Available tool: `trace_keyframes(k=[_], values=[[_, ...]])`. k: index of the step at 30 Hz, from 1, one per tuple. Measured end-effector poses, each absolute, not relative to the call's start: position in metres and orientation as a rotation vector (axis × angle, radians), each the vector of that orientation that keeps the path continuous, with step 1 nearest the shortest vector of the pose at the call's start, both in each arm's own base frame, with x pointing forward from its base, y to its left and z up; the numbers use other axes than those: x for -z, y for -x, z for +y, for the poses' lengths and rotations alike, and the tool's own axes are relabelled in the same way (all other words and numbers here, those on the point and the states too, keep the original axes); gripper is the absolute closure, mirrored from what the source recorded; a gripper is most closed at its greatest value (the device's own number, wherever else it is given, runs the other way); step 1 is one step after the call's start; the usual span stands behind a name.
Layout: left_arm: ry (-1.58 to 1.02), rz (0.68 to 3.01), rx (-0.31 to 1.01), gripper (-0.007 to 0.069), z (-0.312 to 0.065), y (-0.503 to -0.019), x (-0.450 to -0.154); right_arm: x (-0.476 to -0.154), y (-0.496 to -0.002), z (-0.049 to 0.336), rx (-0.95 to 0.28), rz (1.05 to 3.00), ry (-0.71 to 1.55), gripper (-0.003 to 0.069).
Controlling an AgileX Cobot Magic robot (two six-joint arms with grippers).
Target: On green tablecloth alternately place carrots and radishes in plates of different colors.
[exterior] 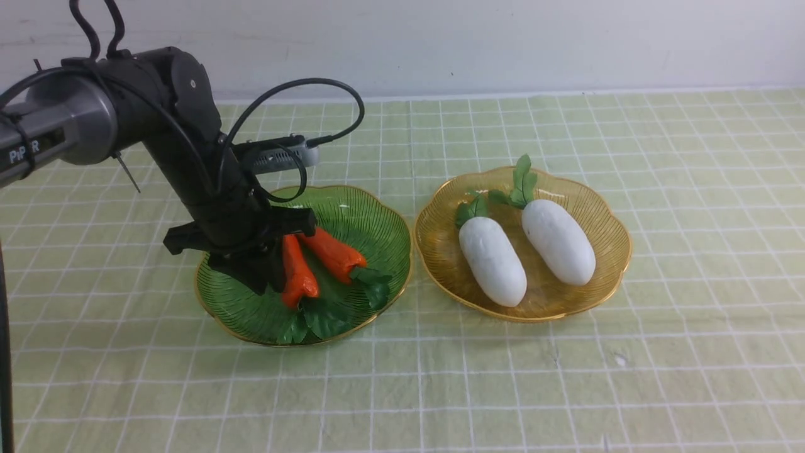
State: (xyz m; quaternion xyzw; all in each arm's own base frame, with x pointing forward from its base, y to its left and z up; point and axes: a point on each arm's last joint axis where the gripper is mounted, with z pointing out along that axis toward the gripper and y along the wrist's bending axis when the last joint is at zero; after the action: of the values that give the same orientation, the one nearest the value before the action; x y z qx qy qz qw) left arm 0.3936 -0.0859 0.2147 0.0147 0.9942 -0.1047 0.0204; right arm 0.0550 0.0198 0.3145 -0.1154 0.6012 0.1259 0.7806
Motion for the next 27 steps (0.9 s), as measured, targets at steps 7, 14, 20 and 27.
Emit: trace_keyframes(k=[7, 14, 20, 27], values=[[-0.052, 3.084, 0.318, 0.0630, -0.086, -0.394, -0.215, -0.315, -0.055, 0.020, -0.272, 1.299, 0.249, 0.0671], [-0.054, 3.084, 0.314, 0.0633, -0.085, -0.394, -0.215, -0.312, -0.055, 0.020, -0.271, 1.305, 0.251, 0.0671], [-0.057, 3.084, 0.304, 0.0633, -0.085, -0.394, -0.214, -0.285, -0.054, 0.019, -0.254, 1.337, 0.254, 0.0671], [-0.096, 3.084, 0.204, 0.0633, -0.079, -0.394, -0.214, -0.237, -0.056, 0.013, -0.088, 1.484, 0.261, 0.0671]])
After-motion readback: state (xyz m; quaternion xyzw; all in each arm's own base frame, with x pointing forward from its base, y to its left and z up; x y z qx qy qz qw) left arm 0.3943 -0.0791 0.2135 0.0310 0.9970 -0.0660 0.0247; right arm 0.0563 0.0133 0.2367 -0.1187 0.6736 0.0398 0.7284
